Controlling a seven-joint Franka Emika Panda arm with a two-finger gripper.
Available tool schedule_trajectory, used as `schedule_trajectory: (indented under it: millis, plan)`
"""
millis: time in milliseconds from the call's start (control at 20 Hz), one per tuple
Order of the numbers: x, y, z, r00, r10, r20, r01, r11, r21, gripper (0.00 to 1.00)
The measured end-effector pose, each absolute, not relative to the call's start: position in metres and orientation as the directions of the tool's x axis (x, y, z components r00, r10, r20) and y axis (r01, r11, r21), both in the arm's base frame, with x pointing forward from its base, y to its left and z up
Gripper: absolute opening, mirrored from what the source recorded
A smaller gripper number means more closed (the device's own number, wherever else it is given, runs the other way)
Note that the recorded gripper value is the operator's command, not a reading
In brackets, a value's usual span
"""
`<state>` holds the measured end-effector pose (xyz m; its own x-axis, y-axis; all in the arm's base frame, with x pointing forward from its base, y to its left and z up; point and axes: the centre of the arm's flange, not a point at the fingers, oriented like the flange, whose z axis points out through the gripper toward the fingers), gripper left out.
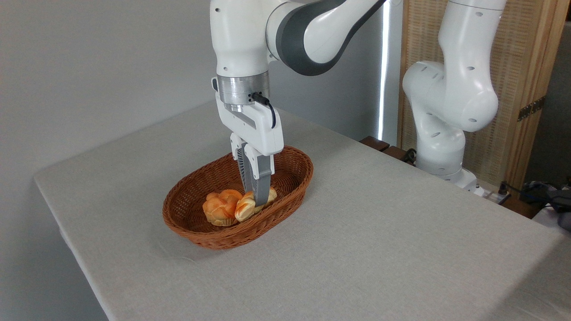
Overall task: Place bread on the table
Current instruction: 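Lower the gripper onto the elongated roll and close the fingers on it, then lift the gripped roll out of the basket and carry it beside the basket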
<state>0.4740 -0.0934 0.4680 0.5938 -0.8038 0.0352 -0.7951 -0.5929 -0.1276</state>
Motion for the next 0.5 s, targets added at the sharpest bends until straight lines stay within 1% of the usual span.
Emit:
schedule_trajectory:
  millis: [350, 500]
  plan:
    - [0.474, -0.0934, 0.468, 0.594, -0.804, 0.035, -0.795, -0.593, -0.128, 0.2]
    - [0.474, -0.0934, 0.468, 0.592, -0.805, 0.035, -0.796, -0.591, -0.128, 0.15]
